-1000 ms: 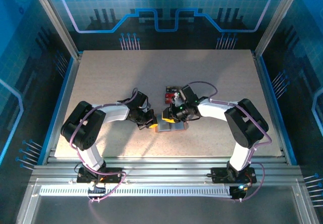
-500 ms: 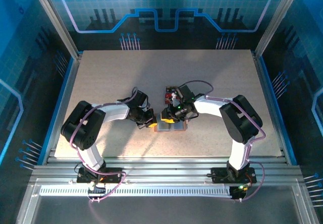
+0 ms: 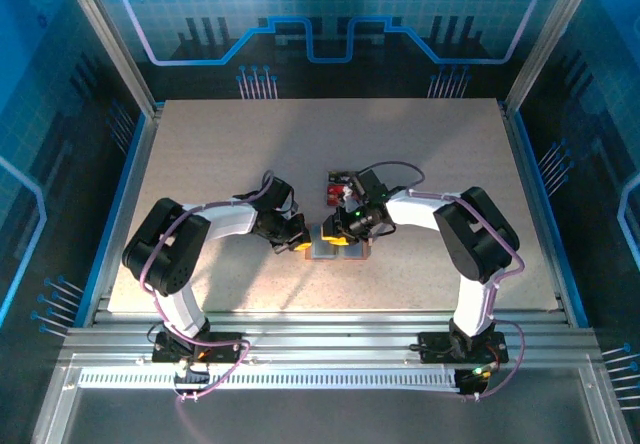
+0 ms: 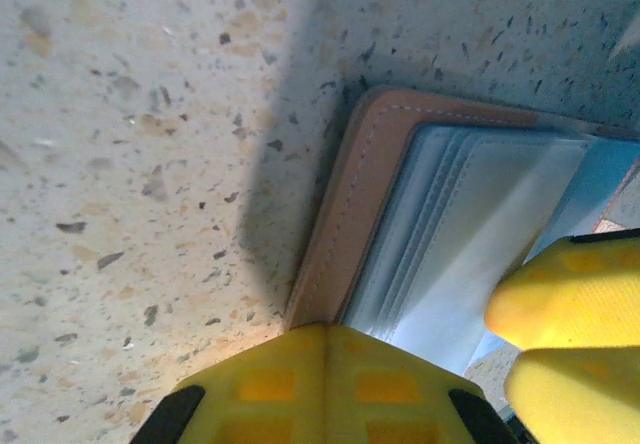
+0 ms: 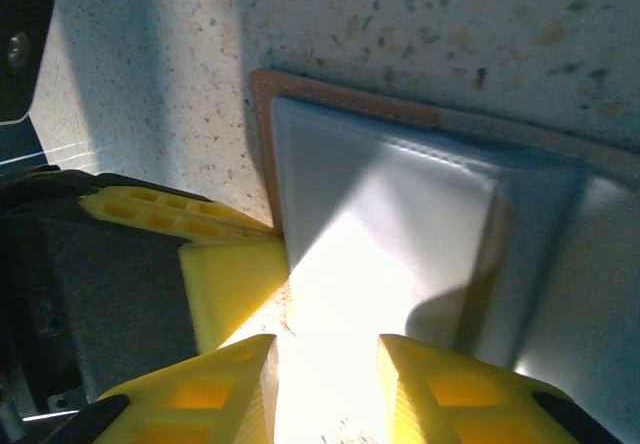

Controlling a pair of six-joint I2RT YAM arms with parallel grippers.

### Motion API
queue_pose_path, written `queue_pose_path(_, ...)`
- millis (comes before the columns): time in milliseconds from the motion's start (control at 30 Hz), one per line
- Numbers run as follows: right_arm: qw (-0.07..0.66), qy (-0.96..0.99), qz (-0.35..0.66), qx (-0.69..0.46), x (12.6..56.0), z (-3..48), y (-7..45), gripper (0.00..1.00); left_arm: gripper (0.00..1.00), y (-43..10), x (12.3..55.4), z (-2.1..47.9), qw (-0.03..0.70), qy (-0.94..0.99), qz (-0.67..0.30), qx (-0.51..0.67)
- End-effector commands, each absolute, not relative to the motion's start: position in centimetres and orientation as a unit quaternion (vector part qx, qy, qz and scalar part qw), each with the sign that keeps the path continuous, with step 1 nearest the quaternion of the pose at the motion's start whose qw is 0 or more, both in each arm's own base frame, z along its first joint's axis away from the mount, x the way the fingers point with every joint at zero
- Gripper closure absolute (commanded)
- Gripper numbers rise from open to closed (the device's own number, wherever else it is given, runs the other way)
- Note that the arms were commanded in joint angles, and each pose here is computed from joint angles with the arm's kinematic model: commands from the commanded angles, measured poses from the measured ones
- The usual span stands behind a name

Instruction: Take the credit cards out of the card holder

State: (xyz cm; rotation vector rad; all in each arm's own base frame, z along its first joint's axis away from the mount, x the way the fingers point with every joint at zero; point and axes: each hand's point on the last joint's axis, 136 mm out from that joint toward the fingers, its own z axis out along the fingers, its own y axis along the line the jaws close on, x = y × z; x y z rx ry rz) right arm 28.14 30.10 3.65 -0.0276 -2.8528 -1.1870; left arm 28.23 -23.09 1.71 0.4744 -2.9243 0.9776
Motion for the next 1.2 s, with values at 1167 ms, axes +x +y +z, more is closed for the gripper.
queue_pose_path(1167,0.038,-0.903,-0.426,-0.036,27.9,2.2,28.1,0.69,0.78,-25.1,31.3,7.5,-0.017,-0.912,0.379,0.152)
